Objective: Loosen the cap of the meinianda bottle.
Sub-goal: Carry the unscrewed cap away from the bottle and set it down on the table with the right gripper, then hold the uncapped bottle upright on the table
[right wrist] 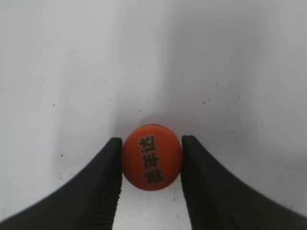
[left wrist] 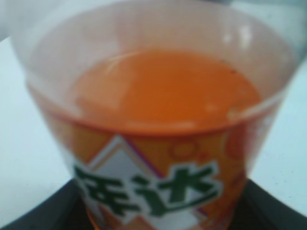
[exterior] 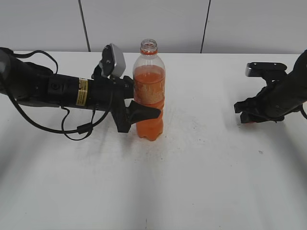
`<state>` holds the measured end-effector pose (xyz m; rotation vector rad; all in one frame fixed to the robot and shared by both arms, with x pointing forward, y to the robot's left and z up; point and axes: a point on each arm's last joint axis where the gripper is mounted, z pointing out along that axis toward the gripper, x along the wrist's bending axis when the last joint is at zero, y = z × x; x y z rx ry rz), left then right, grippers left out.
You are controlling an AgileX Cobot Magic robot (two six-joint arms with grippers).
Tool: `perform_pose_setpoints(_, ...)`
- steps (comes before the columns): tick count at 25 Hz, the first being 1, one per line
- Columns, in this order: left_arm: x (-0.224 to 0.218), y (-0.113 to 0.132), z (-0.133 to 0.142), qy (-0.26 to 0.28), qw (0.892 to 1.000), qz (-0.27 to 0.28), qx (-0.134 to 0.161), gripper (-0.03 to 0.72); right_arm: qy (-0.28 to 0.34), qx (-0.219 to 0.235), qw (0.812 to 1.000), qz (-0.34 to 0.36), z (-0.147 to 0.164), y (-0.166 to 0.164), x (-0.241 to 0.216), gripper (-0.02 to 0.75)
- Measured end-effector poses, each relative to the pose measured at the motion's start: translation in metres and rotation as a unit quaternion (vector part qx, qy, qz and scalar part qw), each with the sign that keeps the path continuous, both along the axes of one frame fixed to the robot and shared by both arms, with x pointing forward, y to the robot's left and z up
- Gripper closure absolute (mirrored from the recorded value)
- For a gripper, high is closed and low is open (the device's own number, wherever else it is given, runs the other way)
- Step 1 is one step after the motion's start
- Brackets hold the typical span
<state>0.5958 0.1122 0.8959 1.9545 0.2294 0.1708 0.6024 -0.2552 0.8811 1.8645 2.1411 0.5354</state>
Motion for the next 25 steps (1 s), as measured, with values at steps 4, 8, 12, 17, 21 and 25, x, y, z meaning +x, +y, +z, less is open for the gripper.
perform_pose_setpoints(4, 0.0, 0.0, 0.0, 0.0, 1.0, 0.0, 0.0, 0.263, 0.0, 0.0, 1.0, 0.0, 0.0, 0.0, 0.0, 0.261)
perform_pose_setpoints(8, 0.0, 0.0, 0.0, 0.0, 1.0, 0.0, 0.0, 0.263, 0.0, 0.0, 1.0, 0.0, 0.0, 0.0, 0.0, 0.182)
perform_pose_setpoints(12, 0.0, 0.0, 0.0, 0.0, 1.0, 0.001, 0.001, 0.263, -0.01, 0.002, 1.0, 0.0, 0.009, 0.0, 0.0, 0.17)
perform_pose_setpoints(17, 0.001, 0.001, -0.001, 0.0, 1.0, 0.006, 0.009, 0.202, -0.041, 0.005, 0.999, 0.0, 0.033, 0.0, 0.0, 0.17)
perform_pose_setpoints(21, 0.003, 0.003, -0.005, -0.001, 0.999, 0.018, 0.028, 0.067, -0.054, 0.007, 0.999, 0.0, 0.042, 0.0, -0.001, 0.169)
perform_pose_setpoints(25, 0.004, 0.005, -0.005, -0.001, 0.999, 0.021, 0.029, 0.076, -0.065, 0.008, 0.998, 0.002, 0.051, 0.002, -0.002, 0.169)
